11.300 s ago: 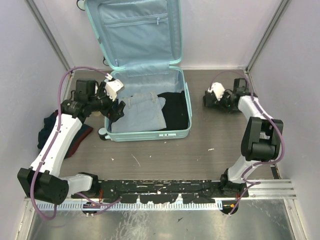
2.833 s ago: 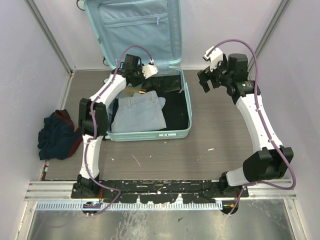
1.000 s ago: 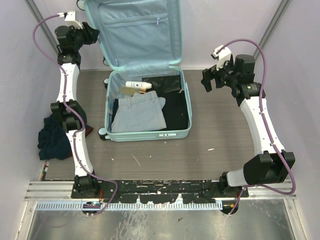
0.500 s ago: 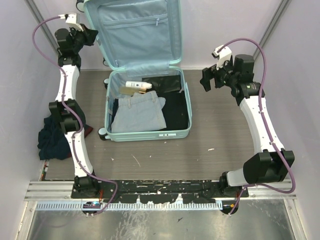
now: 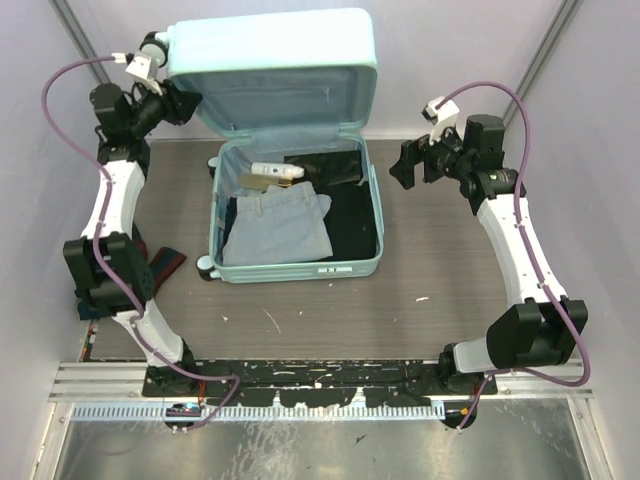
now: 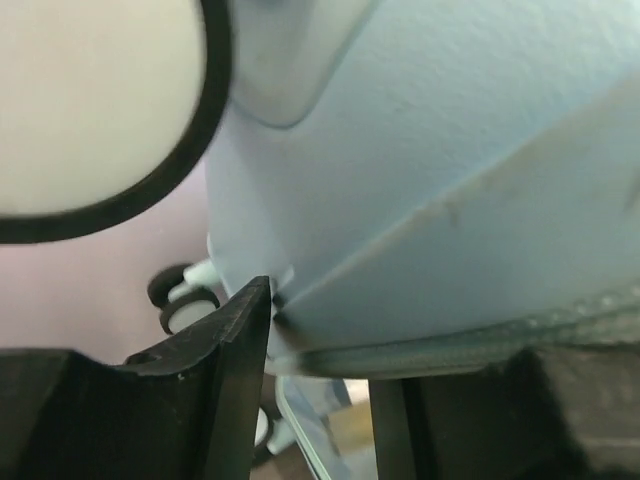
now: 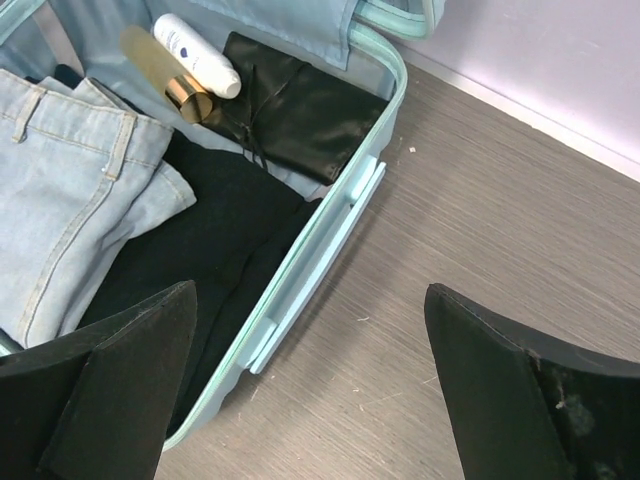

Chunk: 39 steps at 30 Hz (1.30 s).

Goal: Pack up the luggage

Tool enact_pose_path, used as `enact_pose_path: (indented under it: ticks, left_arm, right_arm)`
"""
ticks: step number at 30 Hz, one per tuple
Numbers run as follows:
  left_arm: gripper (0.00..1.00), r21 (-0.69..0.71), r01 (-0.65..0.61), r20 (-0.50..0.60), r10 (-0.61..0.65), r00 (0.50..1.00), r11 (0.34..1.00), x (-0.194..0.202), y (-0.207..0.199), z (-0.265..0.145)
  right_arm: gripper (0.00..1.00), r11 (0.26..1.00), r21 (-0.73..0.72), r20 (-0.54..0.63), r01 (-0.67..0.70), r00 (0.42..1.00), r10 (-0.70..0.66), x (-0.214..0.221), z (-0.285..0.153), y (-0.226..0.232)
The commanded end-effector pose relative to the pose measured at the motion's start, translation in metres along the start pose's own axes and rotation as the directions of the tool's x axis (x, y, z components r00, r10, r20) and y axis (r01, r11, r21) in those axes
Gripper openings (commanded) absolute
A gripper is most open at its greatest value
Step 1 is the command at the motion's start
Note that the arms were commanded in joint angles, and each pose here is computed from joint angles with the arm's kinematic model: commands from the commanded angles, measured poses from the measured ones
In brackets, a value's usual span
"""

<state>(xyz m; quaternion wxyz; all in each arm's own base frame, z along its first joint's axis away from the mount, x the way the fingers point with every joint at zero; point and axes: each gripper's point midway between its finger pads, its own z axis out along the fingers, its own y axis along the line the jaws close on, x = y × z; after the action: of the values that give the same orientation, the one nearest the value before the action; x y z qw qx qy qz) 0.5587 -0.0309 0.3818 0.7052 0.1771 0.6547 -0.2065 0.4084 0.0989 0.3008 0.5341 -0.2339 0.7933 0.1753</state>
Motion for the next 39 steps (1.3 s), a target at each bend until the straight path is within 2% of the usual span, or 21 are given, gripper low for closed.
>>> enact_pose_path:
  ticks: [1, 4, 8, 12, 14, 17, 22, 27, 31, 33, 36, 37, 39]
  left_arm:
    - [0.45, 0.069, -0.109, 0.053, 0.106, 0.993, 0.992, -0.033, -0.024, -0.043]
    - [0.49, 0.105, -0.133, -0.005, 0.134, 0.991, 0.986, -0.011, -0.036, -0.077]
    - [0.5, 0.186, -0.156, -0.145, 0.184, 0.972, 0.97, 0.046, -0.065, -0.128]
    - [0.5, 0.263, -0.197, -0.265, 0.267, 0.927, 0.944, 0.105, -0.102, -0.182]
    - [0.48, 0.225, -0.172, -0.327, 0.241, 0.914, 0.959, 0.14, -0.106, -0.204]
    - [0.47, 0.274, -0.166, -0.392, 0.268, 0.88, 0.947, 0.186, -0.129, -0.236]
    - [0.47, 0.363, -0.191, -0.479, 0.358, 0.801, 0.912, 0.235, -0.152, -0.287]
    - [0.47, 0.323, -0.173, -0.539, 0.331, 0.775, 0.93, 0.231, -0.146, -0.308]
    - [0.46, 0.248, -0.134, -0.585, 0.259, 0.769, 0.959, 0.215, -0.129, -0.311]
    - [0.46, 0.226, -0.124, -0.581, 0.236, 0.779, 0.966, 0.201, -0.118, -0.307]
    - [0.48, 0.183, -0.059, -0.581, 0.156, 0.799, 0.981, 0.186, -0.107, -0.297]
    - [0.51, 0.183, -0.044, -0.576, 0.143, 0.805, 0.982, 0.18, -0.106, -0.294]
    - [0.58, 0.281, -0.047, -0.552, 0.202, 0.809, 0.959, 0.173, -0.118, -0.294]
  right_arm:
    - [1.0, 0.999, -0.027, 0.04, 0.026, 0.999, -0.024, -0.011, -0.015, 0.011]
    - [1.0, 0.999, -0.028, 0.013, 0.042, 0.999, -0.041, -0.001, -0.021, 0.014]
    - [1.0, 0.999, -0.021, -0.042, 0.047, 0.998, -0.047, 0.021, -0.026, 0.016]
    - [0.99, 0.999, -0.008, -0.113, 0.047, 0.992, -0.047, 0.05, -0.032, 0.017]
    - [0.99, 0.998, -0.017, -0.16, 0.066, 0.985, -0.068, 0.072, -0.035, 0.019]
    - [0.99, 0.997, -0.002, -0.251, 0.078, 0.965, -0.076, 0.117, -0.038, 0.016]
    - [0.96, 0.998, -0.012, -0.339, 0.067, 0.938, -0.067, 0.164, -0.045, 0.021]
    - [0.88, 0.998, -0.03, -0.352, 0.061, 0.934, -0.068, 0.178, -0.055, 0.03]
    - [0.76, 0.995, -0.095, -0.311, 0.035, 0.948, -0.063, 0.177, -0.063, 0.051]
    - [0.74, 0.988, -0.153, -0.266, 0.023, 0.962, -0.064, 0.177, -0.067, 0.068]
    - [0.74, 0.992, -0.12, -0.227, 0.034, 0.972, -0.061, 0.176, -0.065, 0.065]
    - [0.74, 0.992, -0.119, -0.221, 0.037, 0.973, -0.063, 0.172, -0.064, 0.063]
    - [0.75, 0.99, -0.137, -0.222, 0.027, 0.973, -0.057, 0.165, -0.063, 0.065]
